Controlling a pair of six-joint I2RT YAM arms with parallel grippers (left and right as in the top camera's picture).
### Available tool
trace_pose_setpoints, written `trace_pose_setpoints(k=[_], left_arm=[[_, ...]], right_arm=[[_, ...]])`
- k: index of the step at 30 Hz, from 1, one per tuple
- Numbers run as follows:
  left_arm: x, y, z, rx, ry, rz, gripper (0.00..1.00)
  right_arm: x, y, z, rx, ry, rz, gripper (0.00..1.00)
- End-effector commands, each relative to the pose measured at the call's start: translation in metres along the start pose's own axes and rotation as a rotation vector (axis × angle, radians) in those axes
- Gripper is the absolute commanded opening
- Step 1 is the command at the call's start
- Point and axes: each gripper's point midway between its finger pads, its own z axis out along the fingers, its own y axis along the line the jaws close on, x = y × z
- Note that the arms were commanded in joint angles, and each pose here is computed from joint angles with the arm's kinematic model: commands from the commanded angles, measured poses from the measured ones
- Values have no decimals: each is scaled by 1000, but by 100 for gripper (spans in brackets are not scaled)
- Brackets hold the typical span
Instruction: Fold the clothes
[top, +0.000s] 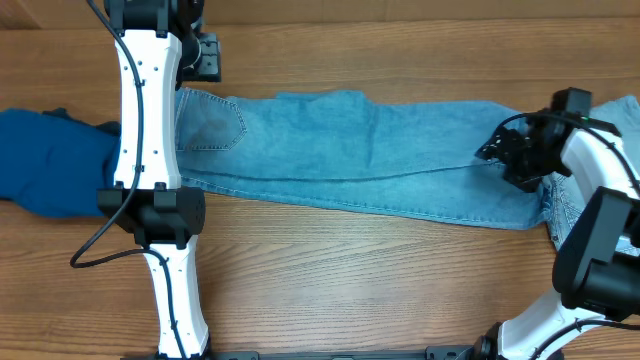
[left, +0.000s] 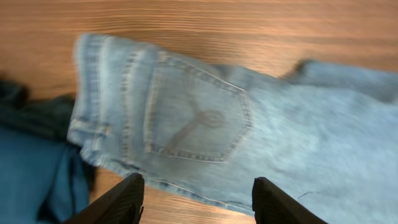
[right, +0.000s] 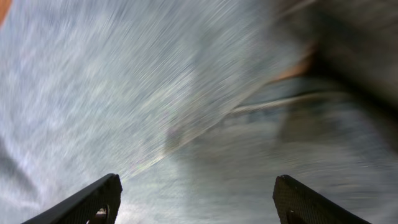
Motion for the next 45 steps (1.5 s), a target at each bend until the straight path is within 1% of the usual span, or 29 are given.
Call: trace_pose_setpoints(k=[1, 4, 6, 8, 9, 10, 11, 13, 15, 16, 17, 18, 19, 20, 21, 22, 24, 27, 28, 31, 35, 37, 39, 40, 42, 43, 44, 45], left_arm=[[17, -54, 9, 250, 60, 283, 58], [45, -68, 44, 249, 209, 317, 57], [64, -72, 68, 251, 299, 320, 54], [70, -70, 86, 229, 333, 267, 54], [71, -70, 87, 227, 344, 210, 50], [72, -70, 84, 240, 348, 169, 44], [72, -70, 77, 257, 348, 160, 41], [70, -60, 44, 265, 320, 118, 40], [65, -47, -2, 241, 222, 56, 41], [67, -36, -24, 193, 174, 31, 41], [74, -22, -46, 119, 133, 2, 44], [84, -4, -61, 27, 110, -29, 50], [102, 20, -65, -61, 104, -100, 58], [105, 16, -54, -13, 107, -122, 63], [108, 10, -36, 50, 117, -144, 64], [111, 2, -11, 129, 137, -172, 65], [126, -5, 52, 251, 198, -313, 64], [143, 4, 104, 304, 221, -501, 63], [148, -2, 119, 367, 214, -535, 63], [156, -5, 138, 383, 201, -579, 65], [148, -6, 147, 396, 140, -599, 64], [141, -5, 148, 402, 115, -620, 61], [131, -10, 145, 445, 84, -620, 57], [120, -17, 141, 503, 53, -608, 49], [115, -16, 140, 510, 29, -602, 43], [111, -16, 140, 512, 15, -598, 36], [109, -15, 140, 510, 5, -596, 25], [106, -16, 139, 519, -6, -593, 10]], right_arm=[[12, 25, 2, -32, 1, -78, 82], [16, 30, 6, -34, 6, -95, 82], [16, 30, 6, -34, 5, -95, 82], [17, 29, 7, -33, 9, -94, 82], [18, 29, 7, -32, 11, -94, 82], [19, 29, 7, -30, 16, -92, 82], [20, 29, 7, -29, 19, -91, 82], [20, 28, 7, -29, 19, -91, 82], [20, 28, 7, -28, 22, -90, 81], [22, 28, 7, -26, 28, -88, 81], [23, 27, 7, -24, 33, -86, 81], [24, 27, 7, -24, 35, -85, 81], [23, 27, 7, -25, 32, -86, 81], [22, 28, 7, -26, 30, -87, 81], [22, 28, 7, -26, 29, -88, 81], [22, 28, 7, -25, 30, -87, 81], [25, 27, 6, -23, 39, -84, 81], [26, 26, 6, -20, 44, -82, 82], [26, 26, 6, -21, 44, -82, 82], [26, 26, 6, -21, 43, -83, 82], [25, 26, 6, -21, 42, -83, 82], [25, 27, 6, -22, 39, -84, 82], [25, 27, 6, -22, 39, -84, 82], [24, 27, 7, -23, 35, -85, 82], [23, 27, 7, -25, 31, -87, 81], [22, 28, 7, -25, 27, -88, 81], [21, 28, 7, -25, 24, -89, 81], [20, 25, 7, -7, 18, -89, 81]])
